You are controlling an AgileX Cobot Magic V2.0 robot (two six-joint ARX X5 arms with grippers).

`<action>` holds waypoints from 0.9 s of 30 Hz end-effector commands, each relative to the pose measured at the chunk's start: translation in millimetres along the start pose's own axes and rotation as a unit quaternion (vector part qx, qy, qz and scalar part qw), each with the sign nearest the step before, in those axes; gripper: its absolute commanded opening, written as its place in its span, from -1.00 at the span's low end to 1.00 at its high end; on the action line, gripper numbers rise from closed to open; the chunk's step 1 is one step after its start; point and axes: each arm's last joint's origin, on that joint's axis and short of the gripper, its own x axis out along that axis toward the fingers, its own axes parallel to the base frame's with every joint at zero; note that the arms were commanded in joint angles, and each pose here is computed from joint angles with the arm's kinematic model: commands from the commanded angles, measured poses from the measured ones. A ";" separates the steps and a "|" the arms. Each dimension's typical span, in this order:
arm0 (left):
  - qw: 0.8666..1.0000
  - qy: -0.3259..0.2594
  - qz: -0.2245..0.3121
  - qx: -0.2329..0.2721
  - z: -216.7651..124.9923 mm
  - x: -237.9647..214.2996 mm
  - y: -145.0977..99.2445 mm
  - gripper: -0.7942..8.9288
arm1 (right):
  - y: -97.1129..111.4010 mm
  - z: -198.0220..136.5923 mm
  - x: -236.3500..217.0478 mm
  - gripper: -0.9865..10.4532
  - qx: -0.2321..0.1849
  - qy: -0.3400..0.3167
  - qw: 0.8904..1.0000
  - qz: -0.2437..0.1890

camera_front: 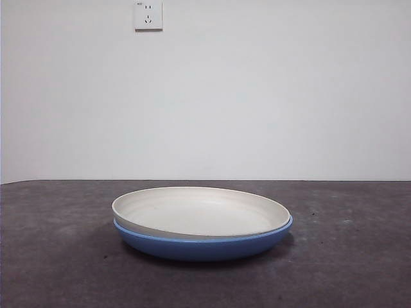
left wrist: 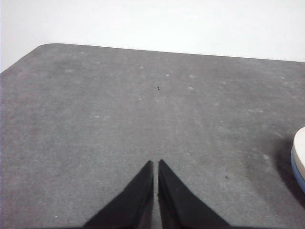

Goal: Pick up the white plate, put it on the blue plate, put it on desk

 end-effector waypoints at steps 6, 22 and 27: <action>1.000 0.013 0.003 0.000 -7.3 1.9 0.8 -0.80 | -3.8 -1.3 4.8 -0.80 -0.019 -0.033 0.998 -0.043; 1.000 0.013 0.003 0.000 -7.3 1.9 0.8 -0.80 | -88.2 -80.0 119.0 -0.80 -0.099 -0.294 0.924 -0.226; 1.000 0.013 0.003 0.000 -7.3 1.9 0.8 -0.80 | -108.1 -109.2 134.9 -0.80 -0.063 -0.270 0.909 -0.310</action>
